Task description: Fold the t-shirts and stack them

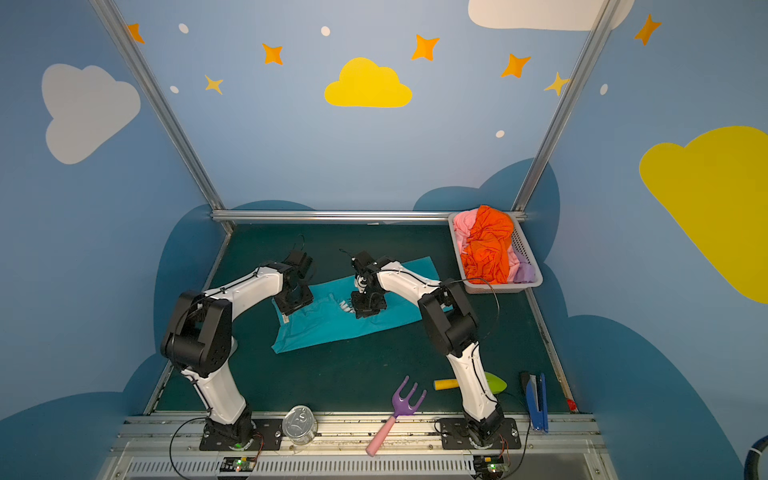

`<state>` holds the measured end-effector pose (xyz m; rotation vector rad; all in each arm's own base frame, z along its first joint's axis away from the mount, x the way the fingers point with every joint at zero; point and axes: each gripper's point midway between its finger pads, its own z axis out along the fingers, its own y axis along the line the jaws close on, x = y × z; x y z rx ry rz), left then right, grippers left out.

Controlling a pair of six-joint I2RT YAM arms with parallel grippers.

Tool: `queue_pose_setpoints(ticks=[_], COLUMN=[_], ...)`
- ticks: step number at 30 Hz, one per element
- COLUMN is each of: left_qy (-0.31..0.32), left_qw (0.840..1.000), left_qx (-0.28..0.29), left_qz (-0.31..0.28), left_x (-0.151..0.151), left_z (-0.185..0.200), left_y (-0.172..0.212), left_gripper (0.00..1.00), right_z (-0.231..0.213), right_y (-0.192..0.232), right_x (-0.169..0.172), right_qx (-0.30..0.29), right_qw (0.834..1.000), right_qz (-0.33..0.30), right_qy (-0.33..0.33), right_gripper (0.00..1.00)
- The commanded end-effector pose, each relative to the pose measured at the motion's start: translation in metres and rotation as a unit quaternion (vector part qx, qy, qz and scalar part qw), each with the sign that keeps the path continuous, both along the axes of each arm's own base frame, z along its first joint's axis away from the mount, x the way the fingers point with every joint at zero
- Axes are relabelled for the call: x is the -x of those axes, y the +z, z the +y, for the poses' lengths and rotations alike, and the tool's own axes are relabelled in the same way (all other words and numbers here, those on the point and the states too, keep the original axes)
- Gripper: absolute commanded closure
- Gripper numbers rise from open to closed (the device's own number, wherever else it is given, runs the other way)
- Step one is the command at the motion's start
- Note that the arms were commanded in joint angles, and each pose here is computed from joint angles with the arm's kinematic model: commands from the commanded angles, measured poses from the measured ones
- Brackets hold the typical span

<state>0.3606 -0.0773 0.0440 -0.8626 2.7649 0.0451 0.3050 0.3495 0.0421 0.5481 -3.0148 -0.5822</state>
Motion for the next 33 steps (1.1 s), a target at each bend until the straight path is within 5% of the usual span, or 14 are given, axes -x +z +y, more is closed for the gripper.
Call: queue_pose_setpoints(ticks=[1, 11, 23, 33], left_qy=[-0.004, -0.001, 0.006, -0.002], left_qw=[1.0, 1.0, 0.991, 0.979], left_qx=[-0.015, -0.01, -0.117, -0.187], left_qz=[0.013, 0.021, -0.072, -0.078], left_x=[0.007, 0.01, 0.03, 0.009], left_z=[0.006, 0.003, 0.034, 0.046], left_y=[-0.001, -0.007, 0.057, 0.049], left_gripper=[0.6, 0.95, 0.94, 0.92], right_z=[-0.002, -0.003, 0.001, 0.004], right_y=[-0.006, -0.006, -0.004, 0.005], right_x=[0.003, 0.002, 0.0, 0.001], right_qx=[0.007, 0.008, -0.001, -0.009], right_qw=[1.0, 1.0, 1.0, 1.0], right_qz=[0.011, 0.01, 0.012, 0.012], right_qy=[0.001, -0.001, -0.004, -0.006], right_gripper=[0.74, 0.74, 0.75, 0.75])
